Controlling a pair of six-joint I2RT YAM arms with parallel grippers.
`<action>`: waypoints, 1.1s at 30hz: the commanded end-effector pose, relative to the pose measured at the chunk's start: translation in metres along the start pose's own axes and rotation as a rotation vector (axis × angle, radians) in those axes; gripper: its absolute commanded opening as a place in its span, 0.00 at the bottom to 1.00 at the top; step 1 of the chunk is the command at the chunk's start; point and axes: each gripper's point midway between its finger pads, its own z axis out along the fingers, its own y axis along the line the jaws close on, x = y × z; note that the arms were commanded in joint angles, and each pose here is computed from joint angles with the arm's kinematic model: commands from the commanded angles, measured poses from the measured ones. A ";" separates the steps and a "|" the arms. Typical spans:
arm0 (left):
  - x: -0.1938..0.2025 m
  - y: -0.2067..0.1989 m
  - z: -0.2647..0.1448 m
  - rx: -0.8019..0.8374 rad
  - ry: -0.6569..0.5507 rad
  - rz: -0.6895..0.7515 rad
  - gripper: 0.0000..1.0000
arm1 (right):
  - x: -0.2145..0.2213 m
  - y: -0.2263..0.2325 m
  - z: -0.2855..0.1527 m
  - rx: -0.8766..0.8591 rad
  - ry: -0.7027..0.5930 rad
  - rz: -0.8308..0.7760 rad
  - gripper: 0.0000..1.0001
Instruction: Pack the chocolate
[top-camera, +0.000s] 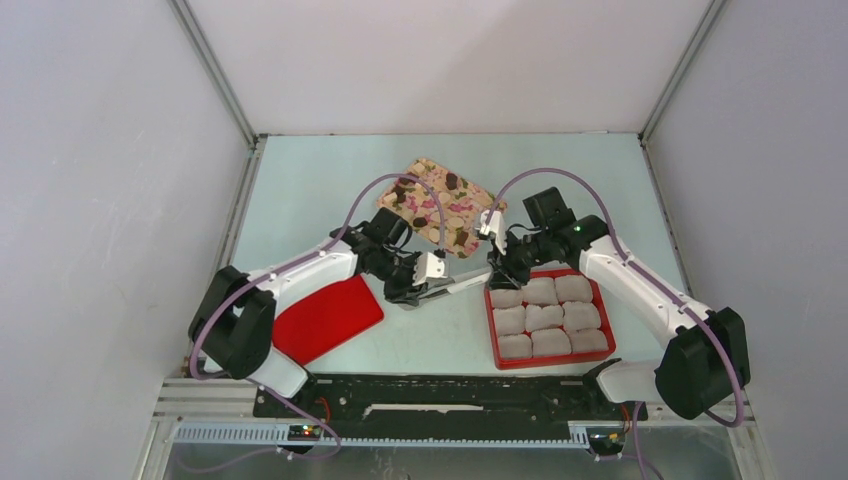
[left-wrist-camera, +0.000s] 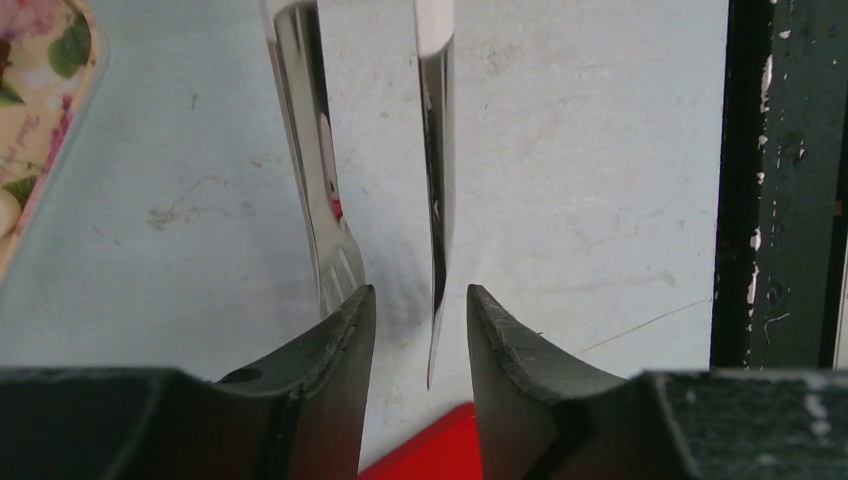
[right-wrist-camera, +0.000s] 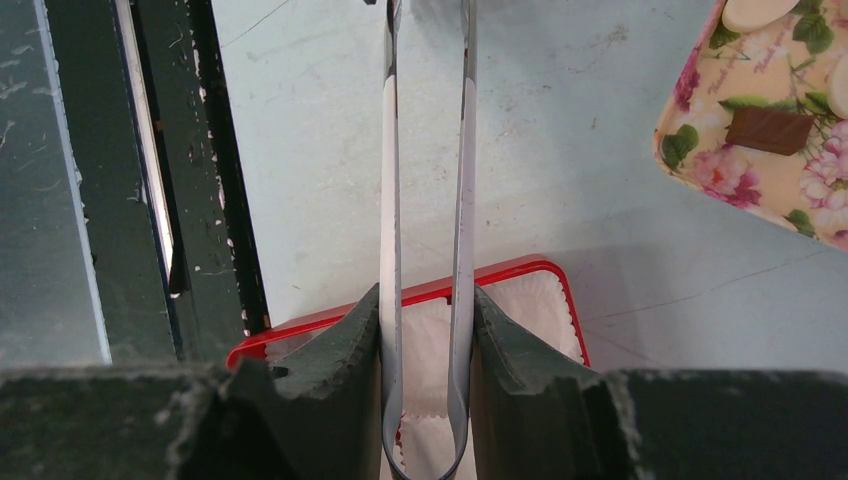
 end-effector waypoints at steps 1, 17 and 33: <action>0.007 0.003 -0.008 -0.002 0.078 -0.013 0.42 | -0.019 0.000 -0.008 0.005 -0.058 -0.043 0.28; 0.026 0.002 -0.005 0.015 0.168 -0.061 0.05 | -0.014 0.000 -0.005 -0.004 -0.044 -0.034 0.29; 0.013 -0.002 -0.038 -0.016 0.188 0.013 0.00 | -0.007 0.012 -0.014 0.031 -0.021 -0.164 0.92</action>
